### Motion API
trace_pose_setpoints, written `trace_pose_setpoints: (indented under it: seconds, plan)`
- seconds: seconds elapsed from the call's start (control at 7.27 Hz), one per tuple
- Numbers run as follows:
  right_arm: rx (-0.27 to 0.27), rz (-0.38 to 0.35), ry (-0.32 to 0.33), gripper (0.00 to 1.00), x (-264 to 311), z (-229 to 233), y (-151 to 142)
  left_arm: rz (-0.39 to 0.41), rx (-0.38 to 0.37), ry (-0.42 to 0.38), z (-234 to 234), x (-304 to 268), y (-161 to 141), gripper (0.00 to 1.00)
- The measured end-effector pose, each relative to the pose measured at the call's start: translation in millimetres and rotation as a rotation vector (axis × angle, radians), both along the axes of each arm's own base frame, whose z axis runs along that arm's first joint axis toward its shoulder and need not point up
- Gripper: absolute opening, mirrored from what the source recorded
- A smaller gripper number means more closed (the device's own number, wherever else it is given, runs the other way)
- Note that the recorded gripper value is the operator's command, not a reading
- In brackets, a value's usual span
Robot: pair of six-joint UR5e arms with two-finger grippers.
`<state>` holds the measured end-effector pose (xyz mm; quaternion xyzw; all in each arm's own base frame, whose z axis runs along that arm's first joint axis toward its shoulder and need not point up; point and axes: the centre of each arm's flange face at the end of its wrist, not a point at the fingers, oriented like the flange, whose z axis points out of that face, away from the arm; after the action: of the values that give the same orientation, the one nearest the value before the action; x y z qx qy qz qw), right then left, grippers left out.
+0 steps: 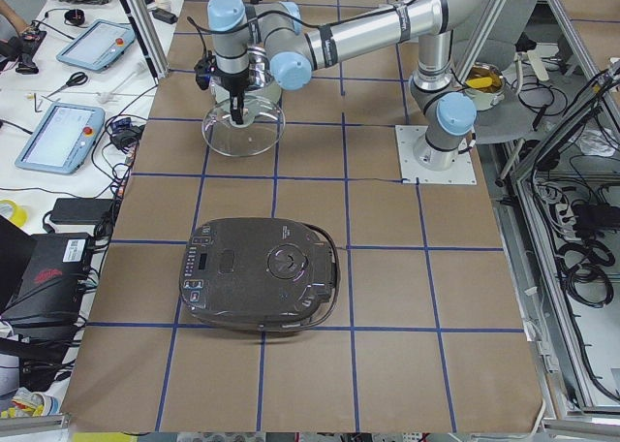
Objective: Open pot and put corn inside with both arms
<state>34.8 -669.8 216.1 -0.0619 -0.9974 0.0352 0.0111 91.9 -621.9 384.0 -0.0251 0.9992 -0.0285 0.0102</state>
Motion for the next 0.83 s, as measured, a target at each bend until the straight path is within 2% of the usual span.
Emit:
trace_pose_setpoints:
  seconds: [0.14, 0.28, 0.41, 0.55, 0.69, 0.83]
  plan:
    - [-0.001, 0.0, -0.009, 1.0, 0.2, -10.6, -5.7, 0.006, -0.015, 0.0, -26.7, 25.7, 7.2, 0.26]
    - [0.001, 0.0, -0.014, 0.85, 0.1, -20.7, -10.1, 0.019, -0.025, 0.009, -58.3, 38.5, 18.8, 0.26]
    - [-0.001, 0.001, -0.016, 0.44, 0.0, -30.1, -13.5, 0.02, -0.044, 0.019, -88.9, 39.9, 31.3, 0.26]
    - [-0.009, 0.001, -0.017, 0.09, -0.1, -33.6, -16.4, 0.016, -0.074, 0.016, -109.8, 39.1, 38.7, 0.27]
    - [-0.018, 0.0, -0.016, 0.0, -0.8, -32.1, -19.6, 0.013, -0.086, 0.016, -122.3, 38.1, 41.6, 0.28]
    - [-0.029, 0.0, -0.015, 0.0, -1.4, -28.0, -22.0, 0.009, -0.084, 0.022, -132.0, 35.6, 42.7, 0.28]
